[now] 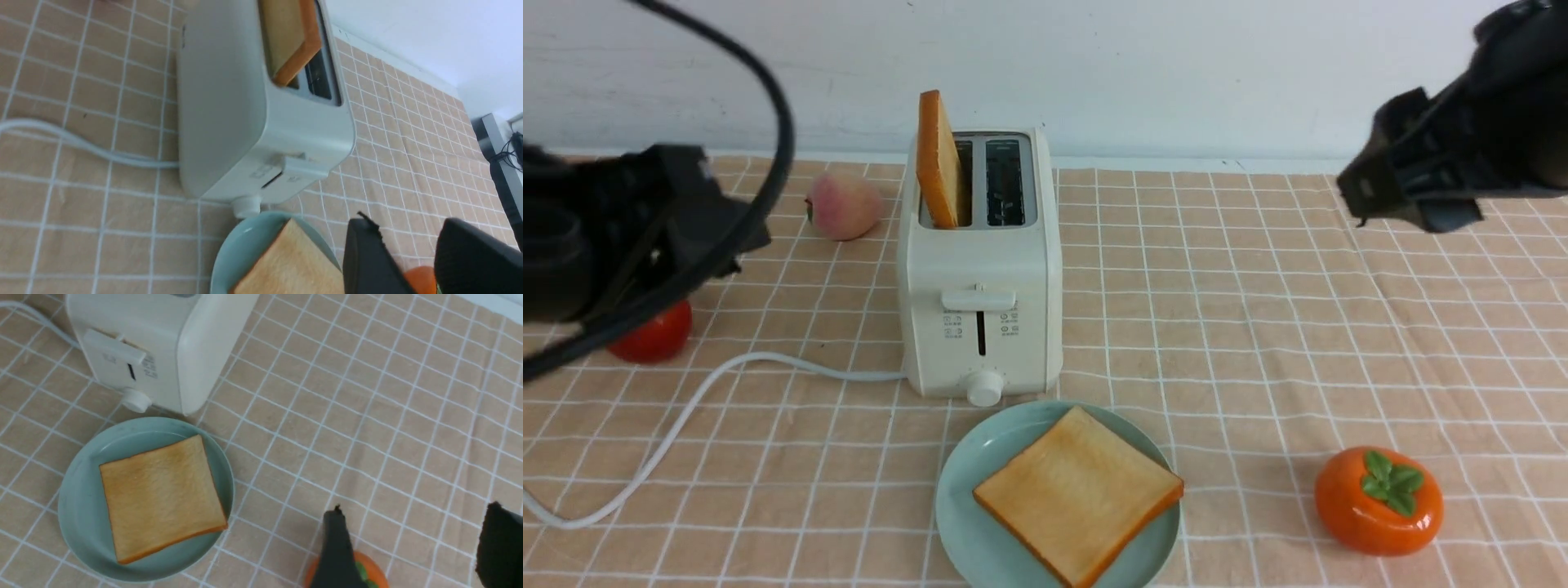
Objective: Take toasted bread from bread machine on light coffee tablecloth place on plate.
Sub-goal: 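Reach for a toast slice standing in the toaster with the left gripper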
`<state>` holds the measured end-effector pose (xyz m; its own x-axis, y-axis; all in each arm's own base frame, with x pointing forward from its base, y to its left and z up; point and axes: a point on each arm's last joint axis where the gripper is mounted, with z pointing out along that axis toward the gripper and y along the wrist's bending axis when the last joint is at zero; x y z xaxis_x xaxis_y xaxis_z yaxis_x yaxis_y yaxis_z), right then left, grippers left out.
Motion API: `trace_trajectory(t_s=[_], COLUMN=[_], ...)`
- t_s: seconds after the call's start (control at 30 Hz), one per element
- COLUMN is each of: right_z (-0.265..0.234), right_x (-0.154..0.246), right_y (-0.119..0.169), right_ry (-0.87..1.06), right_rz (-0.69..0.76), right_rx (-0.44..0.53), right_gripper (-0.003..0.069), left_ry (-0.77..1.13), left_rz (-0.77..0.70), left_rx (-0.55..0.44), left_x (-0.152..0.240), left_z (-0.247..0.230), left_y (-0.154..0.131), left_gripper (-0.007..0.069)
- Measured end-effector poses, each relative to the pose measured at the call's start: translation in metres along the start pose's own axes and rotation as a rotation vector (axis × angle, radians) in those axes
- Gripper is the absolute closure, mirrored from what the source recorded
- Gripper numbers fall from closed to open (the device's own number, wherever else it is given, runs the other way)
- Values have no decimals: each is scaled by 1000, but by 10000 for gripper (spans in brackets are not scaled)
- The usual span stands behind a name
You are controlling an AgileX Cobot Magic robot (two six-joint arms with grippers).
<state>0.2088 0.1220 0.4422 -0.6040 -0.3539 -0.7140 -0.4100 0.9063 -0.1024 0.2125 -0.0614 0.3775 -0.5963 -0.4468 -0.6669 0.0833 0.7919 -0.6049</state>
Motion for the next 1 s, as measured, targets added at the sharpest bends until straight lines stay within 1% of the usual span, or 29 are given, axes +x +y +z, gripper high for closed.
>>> trace_trajectory(t_s=[0.17, 0.2, 0.27, 0.33, 0.37, 0.4, 0.43, 0.5, 0.57, 0.6, 0.63, 0.67, 0.73, 0.87, 0.9, 0.93, 1.0], right_z=[-18, -19, -23, -25, -25, -25, -25, -25, -25, -25, -25, -25, -27, -29, -30, -30, -30], right_x=[10, 10, 14, 15, 15, 15, 15, 15, 15, 15, 14, 14, 14, 14, 14, 14, 14], right_y=[-11, -11, -14, -16, -16, -16, -16, -16, -16, -17, -18, -18, -20, -22, -24, -24, -24], right_ry=[32, 35, 51, 53, 53, 54, 54, 53, 53, 52, 50, 49, 43, 33, 30, 29, 28], right_rz=[26, 29, 41, 51, 51, 56, 56, 57, 55, 55, 51, 50, 45, 39, 36, 35, 34], right_rx=[73, 74, 100, 113, 115, 119, 120, 120, 124, 126, 137, 139, 155, 180, 192, 194, 199], right_gripper=[216, 216, 216, 216, 216, 216, 216, 216, 216, 216, 216, 216, 216, 216, 216, 216, 216], left_ry=[54, 70, 105, 163, 163, 194, 207, 199, 168, 160, 135, 130, 110, 114, 112, 111, 114], left_rz=[23, 20, 52, 84, 89, 125, 117, 143, 120, 126, 86, 85, 60, 45, 46, 48, 44], left_rx=[-10, -15, -10, -13, -13, -38, -42, -118, -203, -219, -289, -296, -369, -385, -380, -378, -366], left_x=[-39, -40, -58, -67, -68, -73, -71, -77, -83, -85, -88, -89, -89, -84, -84, -84, -84], left_z=[51, 58, 83, 109, 112, 133, 136, 162, 182, 185, 198, 200, 217, 233, 237, 237, 238], left_y=[-11, -10, -20, -30, -31, -39, -38, -46, -42, -40, -33, -32, -20, -11, -11, -11, -12], left_gripper=[319, 312, 270, 220, 220, 185, 181, 140, 125, 124, 121, 121, 125, 146, 167, 174, 221])
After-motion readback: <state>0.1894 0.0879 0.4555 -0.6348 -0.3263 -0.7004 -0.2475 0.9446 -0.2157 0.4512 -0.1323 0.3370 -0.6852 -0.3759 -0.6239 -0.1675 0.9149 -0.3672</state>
